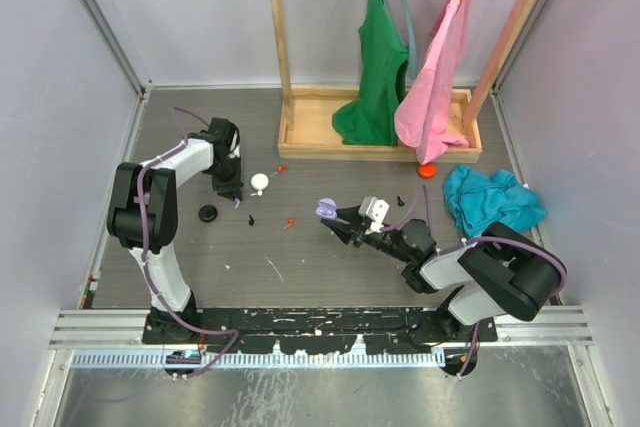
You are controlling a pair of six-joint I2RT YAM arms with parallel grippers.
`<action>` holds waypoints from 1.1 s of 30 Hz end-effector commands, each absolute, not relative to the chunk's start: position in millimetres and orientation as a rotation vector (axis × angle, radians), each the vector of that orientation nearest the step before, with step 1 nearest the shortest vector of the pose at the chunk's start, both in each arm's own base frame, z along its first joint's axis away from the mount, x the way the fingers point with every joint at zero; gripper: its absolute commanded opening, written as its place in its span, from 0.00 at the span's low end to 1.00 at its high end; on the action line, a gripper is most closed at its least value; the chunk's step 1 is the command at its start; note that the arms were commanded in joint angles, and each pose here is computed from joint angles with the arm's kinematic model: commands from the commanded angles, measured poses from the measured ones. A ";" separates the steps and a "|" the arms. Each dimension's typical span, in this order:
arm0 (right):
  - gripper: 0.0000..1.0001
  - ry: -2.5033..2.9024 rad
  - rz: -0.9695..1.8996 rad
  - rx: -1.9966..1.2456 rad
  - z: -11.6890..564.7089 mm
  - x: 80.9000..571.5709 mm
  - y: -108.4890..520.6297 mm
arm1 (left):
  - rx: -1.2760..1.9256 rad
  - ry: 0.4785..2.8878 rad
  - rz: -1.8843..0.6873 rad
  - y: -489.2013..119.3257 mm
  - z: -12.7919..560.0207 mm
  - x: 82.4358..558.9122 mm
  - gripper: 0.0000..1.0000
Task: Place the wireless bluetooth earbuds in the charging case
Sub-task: Pick up the earbud from the center of the board, then place the earbud in the charging case.
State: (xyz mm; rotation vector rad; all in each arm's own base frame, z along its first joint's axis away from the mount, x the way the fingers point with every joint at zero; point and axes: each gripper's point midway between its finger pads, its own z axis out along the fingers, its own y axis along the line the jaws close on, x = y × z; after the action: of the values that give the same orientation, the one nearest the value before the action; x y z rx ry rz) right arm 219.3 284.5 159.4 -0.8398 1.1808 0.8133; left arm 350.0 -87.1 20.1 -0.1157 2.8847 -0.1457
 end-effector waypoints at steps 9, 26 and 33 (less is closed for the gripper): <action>0.11 1.057 0.796 -0.809 196.7 218.4 284.4 | -0.135 2.687 -0.286 -100.1 64.9 356.9 0.08; 0.11 1.026 0.760 -0.765 221.7 226.7 281.9 | 0.065 2.176 -0.704 -191.1 190.0 329.5 0.07; 0.11 1.022 0.788 -0.729 230.7 226.8 281.8 | 0.169 1.975 -0.906 -227.1 237.6 304.5 0.07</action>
State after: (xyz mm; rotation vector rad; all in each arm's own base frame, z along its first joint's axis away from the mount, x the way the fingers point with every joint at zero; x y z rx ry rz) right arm 225.5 281.3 192.1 -0.7990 1.1199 0.7713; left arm 305.0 -202.8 185.2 0.1163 2.1900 -0.7407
